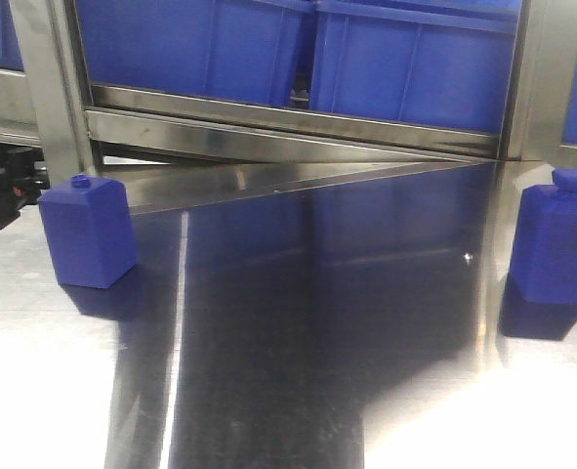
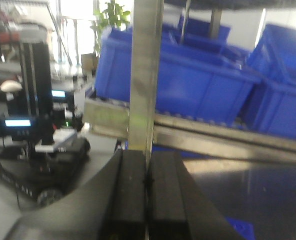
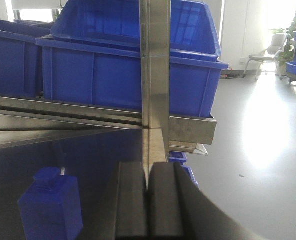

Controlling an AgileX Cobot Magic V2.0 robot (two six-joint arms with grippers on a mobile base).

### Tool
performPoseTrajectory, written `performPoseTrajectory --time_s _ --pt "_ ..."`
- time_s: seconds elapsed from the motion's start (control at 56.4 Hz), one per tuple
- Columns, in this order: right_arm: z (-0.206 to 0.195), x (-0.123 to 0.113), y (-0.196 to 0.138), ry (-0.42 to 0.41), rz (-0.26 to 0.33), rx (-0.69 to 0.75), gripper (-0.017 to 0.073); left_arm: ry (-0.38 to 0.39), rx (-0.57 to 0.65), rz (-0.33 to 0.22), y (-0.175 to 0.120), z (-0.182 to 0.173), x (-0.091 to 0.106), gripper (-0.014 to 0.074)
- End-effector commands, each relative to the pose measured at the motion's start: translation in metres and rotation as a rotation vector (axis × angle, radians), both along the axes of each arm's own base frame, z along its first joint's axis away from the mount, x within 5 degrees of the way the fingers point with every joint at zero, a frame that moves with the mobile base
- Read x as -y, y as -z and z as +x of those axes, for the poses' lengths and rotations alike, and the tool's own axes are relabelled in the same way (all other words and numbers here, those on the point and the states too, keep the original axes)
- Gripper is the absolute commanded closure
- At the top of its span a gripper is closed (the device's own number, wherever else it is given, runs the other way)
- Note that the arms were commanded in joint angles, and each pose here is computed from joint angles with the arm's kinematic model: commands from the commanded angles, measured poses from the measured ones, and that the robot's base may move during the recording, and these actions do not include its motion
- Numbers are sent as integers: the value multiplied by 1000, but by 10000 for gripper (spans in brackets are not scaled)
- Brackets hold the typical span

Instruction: Pick and sort blue part to right shelf

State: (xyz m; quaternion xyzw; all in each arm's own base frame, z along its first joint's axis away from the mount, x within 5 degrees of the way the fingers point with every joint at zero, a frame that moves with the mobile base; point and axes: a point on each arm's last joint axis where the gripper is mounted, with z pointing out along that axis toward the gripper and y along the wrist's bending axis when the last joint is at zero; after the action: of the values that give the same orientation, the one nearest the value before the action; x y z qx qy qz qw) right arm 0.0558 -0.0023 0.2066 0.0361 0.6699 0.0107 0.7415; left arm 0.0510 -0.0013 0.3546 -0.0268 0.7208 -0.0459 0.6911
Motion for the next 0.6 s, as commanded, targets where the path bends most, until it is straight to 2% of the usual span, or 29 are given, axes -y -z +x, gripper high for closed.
performPoseTrajectory --time_s 0.0,0.124,0.213,0.283,0.408,0.585 --pt "-3 1 -12 9 -7 111 520 37 1 -5 -16 10 3 465" --pt "-3 1 -12 9 -7 111 520 95 -141 8 -6 29 9 439" --pt "-3 1 -12 9 -7 111 520 146 -241 27 3 41 15 358" --pt "-3 1 -12 9 -7 111 520 188 -296 62 8 50 21 285" --pt "-3 1 -12 9 -7 111 520 258 -382 86 14 66 33 155" --pt "-3 1 -12 9 -7 111 520 326 -527 105 5 96 54 31"
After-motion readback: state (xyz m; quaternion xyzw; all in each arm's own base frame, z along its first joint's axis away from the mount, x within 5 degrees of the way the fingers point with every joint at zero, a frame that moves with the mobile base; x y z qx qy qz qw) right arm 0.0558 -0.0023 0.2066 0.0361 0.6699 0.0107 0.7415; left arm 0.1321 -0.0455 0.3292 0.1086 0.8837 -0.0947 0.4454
